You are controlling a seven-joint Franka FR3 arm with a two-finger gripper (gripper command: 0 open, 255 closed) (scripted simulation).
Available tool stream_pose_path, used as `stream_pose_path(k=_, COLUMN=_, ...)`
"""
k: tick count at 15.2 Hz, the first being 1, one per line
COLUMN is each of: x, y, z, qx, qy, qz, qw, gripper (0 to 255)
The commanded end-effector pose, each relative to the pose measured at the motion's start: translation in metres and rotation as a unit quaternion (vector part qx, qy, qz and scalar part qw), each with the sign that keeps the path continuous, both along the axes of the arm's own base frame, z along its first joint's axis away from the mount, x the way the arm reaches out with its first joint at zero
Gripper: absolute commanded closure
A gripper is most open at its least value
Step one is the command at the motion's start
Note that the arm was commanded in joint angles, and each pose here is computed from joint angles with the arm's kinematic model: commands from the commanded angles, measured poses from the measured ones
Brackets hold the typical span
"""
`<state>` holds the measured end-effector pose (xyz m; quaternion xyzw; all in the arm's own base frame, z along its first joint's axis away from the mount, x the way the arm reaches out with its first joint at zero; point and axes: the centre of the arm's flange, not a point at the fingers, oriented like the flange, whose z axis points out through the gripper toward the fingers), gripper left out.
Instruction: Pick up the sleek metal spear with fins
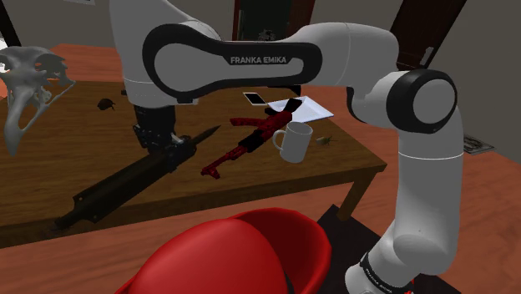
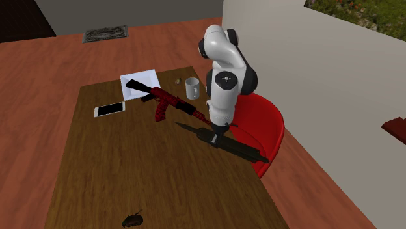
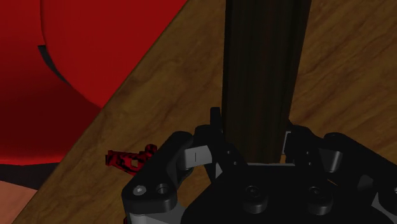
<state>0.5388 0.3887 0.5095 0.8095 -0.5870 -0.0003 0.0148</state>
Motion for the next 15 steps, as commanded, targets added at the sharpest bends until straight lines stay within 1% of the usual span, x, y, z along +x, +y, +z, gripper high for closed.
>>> stream_pose_path(k=1, x=0.000, y=0.000, z=0.008, qx=0.000, qy=0.000, qz=0.000, qw=1.0000, gripper=255)
stream_pose_path(k=13, x=0.000, y=0.000, z=0.072, qx=0.000, qy=0.000, qz=0.000, qw=1.0000, gripper=255)
stream_pose_path(k=15, x=0.000, y=0.000, z=0.073, qx=0.000, qy=0.000, qz=0.000, qw=1.0000, gripper=255)
